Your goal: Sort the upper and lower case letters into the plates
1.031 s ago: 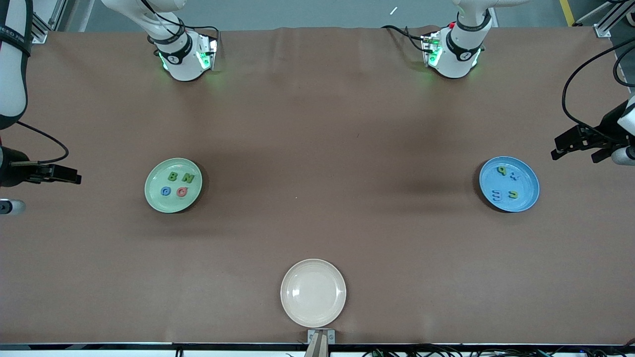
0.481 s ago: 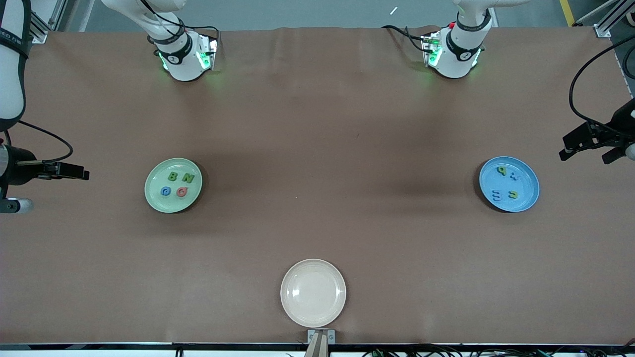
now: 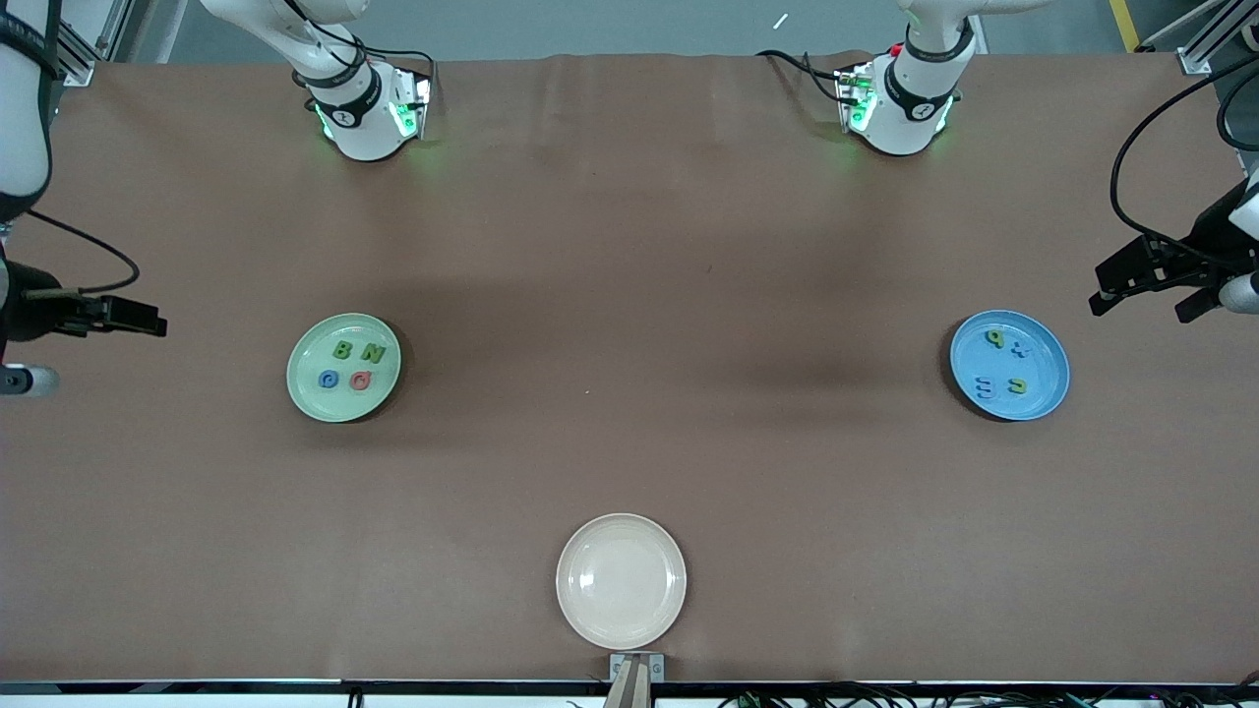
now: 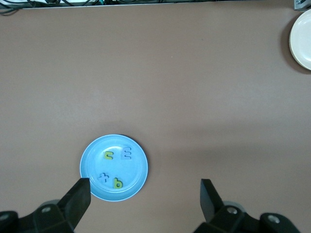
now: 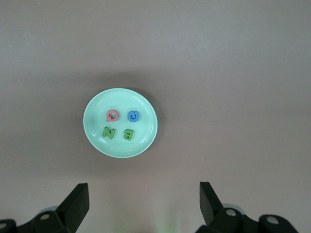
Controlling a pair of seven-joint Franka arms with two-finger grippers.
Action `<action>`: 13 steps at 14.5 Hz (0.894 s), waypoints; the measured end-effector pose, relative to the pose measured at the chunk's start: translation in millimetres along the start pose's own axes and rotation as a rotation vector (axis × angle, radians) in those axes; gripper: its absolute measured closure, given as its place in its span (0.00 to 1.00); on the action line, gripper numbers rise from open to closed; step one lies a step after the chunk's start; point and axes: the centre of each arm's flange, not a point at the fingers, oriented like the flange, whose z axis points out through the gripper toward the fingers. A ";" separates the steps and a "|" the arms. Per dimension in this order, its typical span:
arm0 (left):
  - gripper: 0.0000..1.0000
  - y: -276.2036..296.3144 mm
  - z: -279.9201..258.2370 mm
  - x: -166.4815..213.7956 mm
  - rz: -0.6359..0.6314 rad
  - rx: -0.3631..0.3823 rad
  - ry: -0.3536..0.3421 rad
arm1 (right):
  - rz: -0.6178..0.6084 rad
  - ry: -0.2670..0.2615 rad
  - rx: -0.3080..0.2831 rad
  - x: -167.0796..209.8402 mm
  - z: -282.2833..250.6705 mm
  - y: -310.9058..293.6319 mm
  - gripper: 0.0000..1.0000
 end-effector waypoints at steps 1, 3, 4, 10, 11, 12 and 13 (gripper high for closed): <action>0.00 0.8 -6.3 -1.5 -0.011 -0.002 -0.015 | 0.000 0.015 0.002 -10.6 -4.2 0.2 0.00; 0.00 3.2 -27.5 -4.0 -0.029 -0.004 -0.031 | 0.000 0.037 0.008 -31.6 -8.2 0.4 0.00; 0.00 4.4 -37.8 -5.7 -0.033 -0.005 -0.037 | 0.000 0.043 0.011 -41.7 -9.7 0.4 0.00; 0.00 19.9 -51.7 -11.5 -0.093 -0.007 -0.077 | -0.006 0.069 0.018 -78.1 -33.4 -2.6 0.00; 0.00 20.2 -51.7 -11.5 -0.093 -0.007 -0.078 | -0.007 0.069 0.019 -82.9 -37.9 -3.1 0.00; 0.00 20.0 -51.7 -11.6 -0.094 -0.007 -0.078 | -0.008 0.069 0.020 -87.8 -43.5 -3.7 0.00; 0.00 19.8 -51.7 -11.7 -0.094 -0.007 -0.078 | -0.009 0.070 0.020 -92.2 -50.2 -4.2 0.00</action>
